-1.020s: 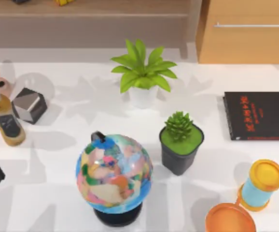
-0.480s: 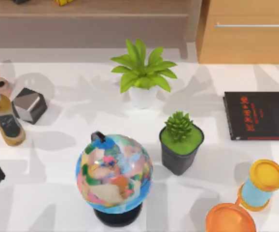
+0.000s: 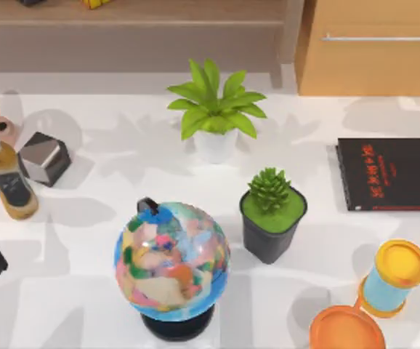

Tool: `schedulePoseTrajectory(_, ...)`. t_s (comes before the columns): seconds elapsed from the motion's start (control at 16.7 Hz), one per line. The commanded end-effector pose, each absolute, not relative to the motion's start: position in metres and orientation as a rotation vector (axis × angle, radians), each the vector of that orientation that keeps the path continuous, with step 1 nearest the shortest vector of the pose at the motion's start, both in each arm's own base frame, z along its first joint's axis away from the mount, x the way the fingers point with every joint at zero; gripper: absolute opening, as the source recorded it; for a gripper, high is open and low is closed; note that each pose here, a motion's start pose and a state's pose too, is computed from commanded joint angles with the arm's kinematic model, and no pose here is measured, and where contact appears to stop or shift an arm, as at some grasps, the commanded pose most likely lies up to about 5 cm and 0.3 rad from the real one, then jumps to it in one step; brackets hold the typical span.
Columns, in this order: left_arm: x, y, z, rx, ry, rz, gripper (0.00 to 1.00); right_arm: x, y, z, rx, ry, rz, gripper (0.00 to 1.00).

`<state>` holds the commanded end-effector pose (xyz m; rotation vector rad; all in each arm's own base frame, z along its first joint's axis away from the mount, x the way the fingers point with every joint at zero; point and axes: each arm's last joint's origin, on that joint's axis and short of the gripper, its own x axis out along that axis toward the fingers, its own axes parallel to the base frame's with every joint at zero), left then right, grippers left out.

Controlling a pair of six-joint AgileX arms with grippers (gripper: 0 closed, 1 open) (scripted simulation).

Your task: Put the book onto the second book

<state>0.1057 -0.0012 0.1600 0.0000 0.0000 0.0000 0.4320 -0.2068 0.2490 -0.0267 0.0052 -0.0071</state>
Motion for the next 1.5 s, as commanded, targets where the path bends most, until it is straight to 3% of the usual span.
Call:
schedulePoseTrajectory(1.08, 0.106, -0.001, 0.16, 0.0, 0.0, 0.0, 1.0, 0.462, -0.207, 0.249, -0.027, 0.005, -0.007, 1.0)
schedulePoseTrajectory(1.5, 0.106, -0.001, 0.16, 0.0, 0.0, 0.0, 1.0, 0.462, -0.207, 0.249, -0.027, 0.005, -0.007, 0.47)
